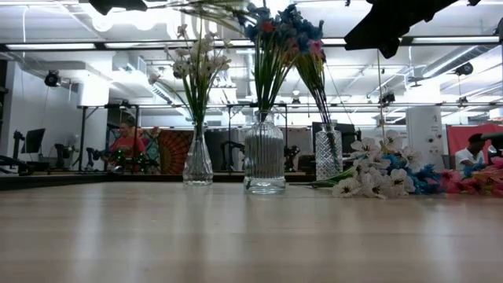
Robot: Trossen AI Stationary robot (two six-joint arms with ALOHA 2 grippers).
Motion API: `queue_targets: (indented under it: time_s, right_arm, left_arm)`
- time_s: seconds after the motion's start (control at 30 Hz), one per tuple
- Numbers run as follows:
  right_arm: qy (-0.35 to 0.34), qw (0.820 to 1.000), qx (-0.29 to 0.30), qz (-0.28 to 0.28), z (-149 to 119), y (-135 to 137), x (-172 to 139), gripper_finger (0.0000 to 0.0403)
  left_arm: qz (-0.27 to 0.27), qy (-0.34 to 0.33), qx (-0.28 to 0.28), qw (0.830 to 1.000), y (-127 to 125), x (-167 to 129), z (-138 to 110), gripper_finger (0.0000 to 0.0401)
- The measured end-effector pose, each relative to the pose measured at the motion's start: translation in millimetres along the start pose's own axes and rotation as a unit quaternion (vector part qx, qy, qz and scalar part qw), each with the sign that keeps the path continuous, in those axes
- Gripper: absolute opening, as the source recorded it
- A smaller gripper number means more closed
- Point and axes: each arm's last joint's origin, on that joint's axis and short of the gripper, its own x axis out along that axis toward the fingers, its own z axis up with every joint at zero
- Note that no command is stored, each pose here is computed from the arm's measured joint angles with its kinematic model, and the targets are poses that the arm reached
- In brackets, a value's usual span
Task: Sort flowers into vase by color
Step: Put the left blue flowers into the middle transparent vase
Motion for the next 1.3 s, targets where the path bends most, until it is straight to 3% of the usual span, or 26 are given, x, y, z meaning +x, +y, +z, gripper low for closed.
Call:
queue_targets:
  time_s: [0.47, 0.93, 1.13, 1.3]
  right_arm:
    - [0.0, 1.0, 0.0, 0.0, 0.0, 0.0, 0.0, 0.0111]
    - [0.0, 1.0, -0.003, 0.001, -0.1, 0.0, -0.1, 0.0111]
    - [-0.001, 1.0, -0.017, 0.006, 0.1, 1.5, -0.7, 0.0111]
    - [-0.016, 0.999, -0.023, 0.024, 1.4, 7.8, -8.2, 0.0111]
  left_arm:
    - [0.001, -0.038, 0.017, 0.999, 5.7, -14.0, 16.8, 0.0]
    - [0.005, -0.119, 0.027, 0.993, 10.3, -25.7, 37.7, 0.0]
    - [-0.09, -0.213, 0.046, 0.972, 1.9, -21.5, 46.0, 0.0]
    - [-0.113, -0.266, 0.059, 0.955, -9.3, -0.2, 38.3, 0.0]
